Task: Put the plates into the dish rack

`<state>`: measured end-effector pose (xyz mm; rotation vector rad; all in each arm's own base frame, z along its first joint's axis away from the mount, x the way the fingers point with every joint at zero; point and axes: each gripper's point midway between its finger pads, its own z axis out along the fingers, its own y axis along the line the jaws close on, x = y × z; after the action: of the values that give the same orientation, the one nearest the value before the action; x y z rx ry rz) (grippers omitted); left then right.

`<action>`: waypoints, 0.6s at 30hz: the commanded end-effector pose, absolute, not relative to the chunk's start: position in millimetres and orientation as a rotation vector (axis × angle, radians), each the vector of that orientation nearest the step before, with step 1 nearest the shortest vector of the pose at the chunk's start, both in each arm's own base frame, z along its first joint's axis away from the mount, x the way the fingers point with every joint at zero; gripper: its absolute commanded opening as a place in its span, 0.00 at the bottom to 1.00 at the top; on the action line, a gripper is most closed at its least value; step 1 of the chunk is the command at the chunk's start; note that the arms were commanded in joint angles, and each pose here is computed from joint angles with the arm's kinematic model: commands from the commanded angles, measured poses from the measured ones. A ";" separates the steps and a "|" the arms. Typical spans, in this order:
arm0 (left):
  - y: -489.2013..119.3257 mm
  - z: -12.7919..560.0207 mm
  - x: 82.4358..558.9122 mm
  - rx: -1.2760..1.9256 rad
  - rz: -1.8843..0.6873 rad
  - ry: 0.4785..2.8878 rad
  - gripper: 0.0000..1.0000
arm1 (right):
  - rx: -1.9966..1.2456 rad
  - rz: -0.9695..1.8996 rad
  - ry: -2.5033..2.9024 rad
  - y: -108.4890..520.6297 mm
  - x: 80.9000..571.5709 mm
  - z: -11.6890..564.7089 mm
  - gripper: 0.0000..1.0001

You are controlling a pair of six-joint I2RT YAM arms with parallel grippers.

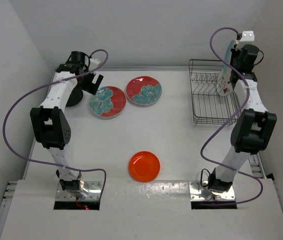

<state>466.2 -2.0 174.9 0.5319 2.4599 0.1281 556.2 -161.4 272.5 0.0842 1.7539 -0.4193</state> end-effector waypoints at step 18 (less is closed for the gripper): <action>-5.8 171.7 460.6 0.563 0.109 2.469 1.00 | 0.121 -0.360 1.592 -155.1 536.9 296.1 0.00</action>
<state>461.1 -3.1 167.9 0.5488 2.4813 0.1148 528.7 -153.2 199.5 0.0937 1.8928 -0.3660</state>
